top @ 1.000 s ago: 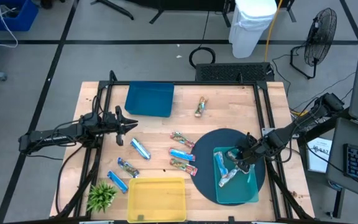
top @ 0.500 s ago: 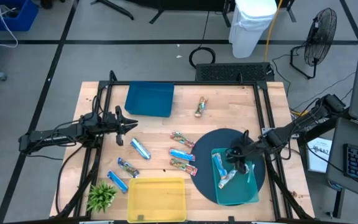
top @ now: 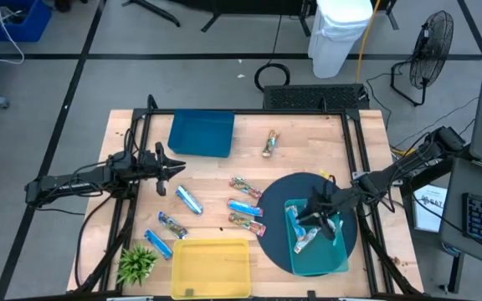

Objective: Pick and place Granola Bars by type
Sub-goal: Adjust the green bin

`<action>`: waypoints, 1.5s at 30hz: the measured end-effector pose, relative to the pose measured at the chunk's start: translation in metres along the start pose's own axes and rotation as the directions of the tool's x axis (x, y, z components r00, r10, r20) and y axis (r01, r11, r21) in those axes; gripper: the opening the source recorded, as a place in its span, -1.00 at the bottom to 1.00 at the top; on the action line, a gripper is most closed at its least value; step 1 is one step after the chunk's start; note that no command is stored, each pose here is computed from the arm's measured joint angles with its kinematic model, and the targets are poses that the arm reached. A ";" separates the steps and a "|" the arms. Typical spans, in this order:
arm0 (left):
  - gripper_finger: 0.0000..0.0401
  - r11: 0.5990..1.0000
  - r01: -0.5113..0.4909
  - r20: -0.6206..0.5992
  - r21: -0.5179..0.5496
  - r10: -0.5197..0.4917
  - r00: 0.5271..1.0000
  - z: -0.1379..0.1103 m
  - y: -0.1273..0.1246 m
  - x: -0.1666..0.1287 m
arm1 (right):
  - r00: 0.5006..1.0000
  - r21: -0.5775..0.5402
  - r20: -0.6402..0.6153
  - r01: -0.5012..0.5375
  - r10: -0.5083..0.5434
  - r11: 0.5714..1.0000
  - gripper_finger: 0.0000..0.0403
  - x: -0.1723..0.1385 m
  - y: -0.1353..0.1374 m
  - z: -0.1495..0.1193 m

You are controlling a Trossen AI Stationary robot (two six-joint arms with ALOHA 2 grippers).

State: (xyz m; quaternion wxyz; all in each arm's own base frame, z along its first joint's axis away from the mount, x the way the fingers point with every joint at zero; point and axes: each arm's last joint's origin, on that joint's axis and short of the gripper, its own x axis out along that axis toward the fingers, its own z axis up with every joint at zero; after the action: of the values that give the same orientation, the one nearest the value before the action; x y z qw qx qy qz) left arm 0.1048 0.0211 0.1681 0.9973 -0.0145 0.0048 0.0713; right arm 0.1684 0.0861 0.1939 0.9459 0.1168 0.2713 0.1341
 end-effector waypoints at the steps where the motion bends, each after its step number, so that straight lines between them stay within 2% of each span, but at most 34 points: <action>1: -0.65 1.000 0.000 0.000 0.000 0.000 1.000 0.000 0.000 0.000 | 1.000 -0.021 -0.006 0.004 -0.004 1.000 -0.67 0.001 0.001 -0.001; 3: -0.65 1.000 0.000 0.000 0.000 0.000 1.000 0.000 0.000 0.000 | 0.999 -0.067 -0.011 0.040 -0.041 0.997 -0.87 0.004 0.003 -0.004; 5: -0.65 1.000 0.000 0.000 0.000 0.000 1.000 0.000 0.000 0.000 | 0.997 -0.106 -0.021 0.070 -0.073 0.992 -0.96 0.010 0.005 -0.004; 9: -0.65 1.000 0.000 0.000 0.000 0.000 1.000 0.000 0.000 0.000 | 0.993 -0.142 -0.040 0.108 -0.115 0.984 -0.99 0.023 0.011 0.002; 14: -0.65 1.000 0.000 0.000 0.000 0.000 1.000 0.000 0.000 0.000 | 0.974 -0.215 -0.156 0.131 -0.167 0.968 -1.00 0.044 0.022 0.013; 19: -0.65 1.000 0.000 0.000 0.000 0.000 1.000 0.000 0.000 0.000 | 0.890 -0.276 -0.327 0.233 -0.319 0.933 -1.00 0.060 0.026 0.022; 28: -0.65 1.000 0.000 0.000 0.000 0.000 1.000 0.000 0.000 0.000 | 0.772 -0.281 -0.480 0.314 -0.416 0.907 -1.00 0.075 0.020 0.016; 36: -0.65 1.000 0.000 0.000 0.000 0.000 1.000 0.000 0.000 0.000 | 0.740 -0.281 -0.499 0.353 -0.450 0.893 -1.00 0.072 0.012 0.017; 41: -0.65 1.000 0.000 0.000 0.000 0.000 1.000 0.000 0.000 0.000 | 0.676 -0.312 -0.484 0.460 -0.556 0.831 -1.00 0.067 0.003 0.016; 45: -0.65 1.000 0.000 0.000 0.000 0.000 1.000 0.000 0.000 0.000 | 0.640 -0.294 -0.509 0.499 -0.576 0.815 -1.00 0.064 -0.003 0.016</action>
State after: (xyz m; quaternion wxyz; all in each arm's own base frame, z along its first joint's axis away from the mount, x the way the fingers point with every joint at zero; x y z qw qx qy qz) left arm 0.1048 0.0211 0.1681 0.9973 -0.0144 0.0047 0.0715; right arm 0.2301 0.1014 0.1749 0.8196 -0.0755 0.5575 -0.1079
